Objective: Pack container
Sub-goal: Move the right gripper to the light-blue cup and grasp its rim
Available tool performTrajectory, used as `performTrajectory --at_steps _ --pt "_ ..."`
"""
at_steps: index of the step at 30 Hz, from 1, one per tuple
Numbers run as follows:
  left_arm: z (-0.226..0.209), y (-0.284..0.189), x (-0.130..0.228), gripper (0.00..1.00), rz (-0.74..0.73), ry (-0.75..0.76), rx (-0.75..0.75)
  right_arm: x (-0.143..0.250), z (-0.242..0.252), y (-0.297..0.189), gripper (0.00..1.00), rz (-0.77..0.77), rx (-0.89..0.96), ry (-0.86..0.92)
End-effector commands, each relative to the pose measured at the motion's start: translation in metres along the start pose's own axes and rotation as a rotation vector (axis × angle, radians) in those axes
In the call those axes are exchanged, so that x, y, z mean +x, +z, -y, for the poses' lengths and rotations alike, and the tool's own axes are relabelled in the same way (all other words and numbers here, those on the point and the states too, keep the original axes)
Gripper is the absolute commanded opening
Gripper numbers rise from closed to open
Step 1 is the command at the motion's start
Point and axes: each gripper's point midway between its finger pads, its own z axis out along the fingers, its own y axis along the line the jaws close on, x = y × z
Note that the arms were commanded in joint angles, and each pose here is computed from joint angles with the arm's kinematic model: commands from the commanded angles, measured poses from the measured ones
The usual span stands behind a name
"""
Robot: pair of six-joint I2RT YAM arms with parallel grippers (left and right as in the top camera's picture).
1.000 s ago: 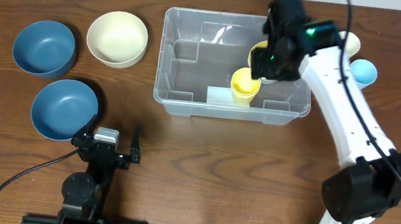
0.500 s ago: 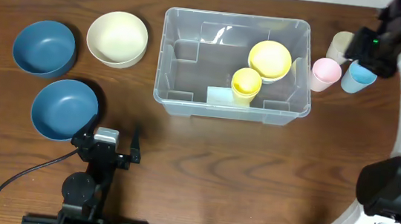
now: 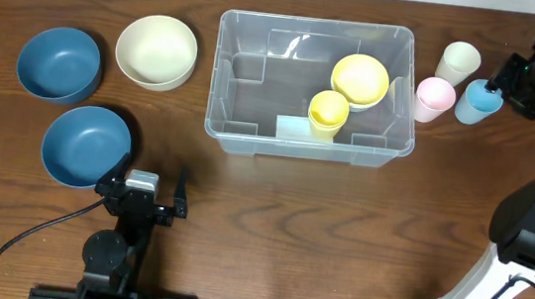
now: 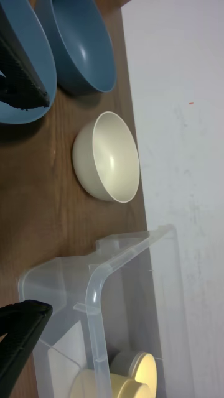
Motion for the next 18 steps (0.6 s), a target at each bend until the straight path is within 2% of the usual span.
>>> performTrajectory --at_steps 1,13,18 --pt "-0.002 0.001 0.016 0.98 -0.049 0.01 -0.013 -0.001 0.017 0.021 0.58 -0.029 0.048 0.022" --pt "-0.002 0.001 0.016 0.98 -0.049 0.01 -0.013 0.011 0.024 0.077 0.52 -0.135 0.08 0.014" --pt "-0.002 0.001 0.016 0.98 -0.049 0.01 -0.013 0.011 0.027 0.079 0.37 -0.133 0.099 0.011"
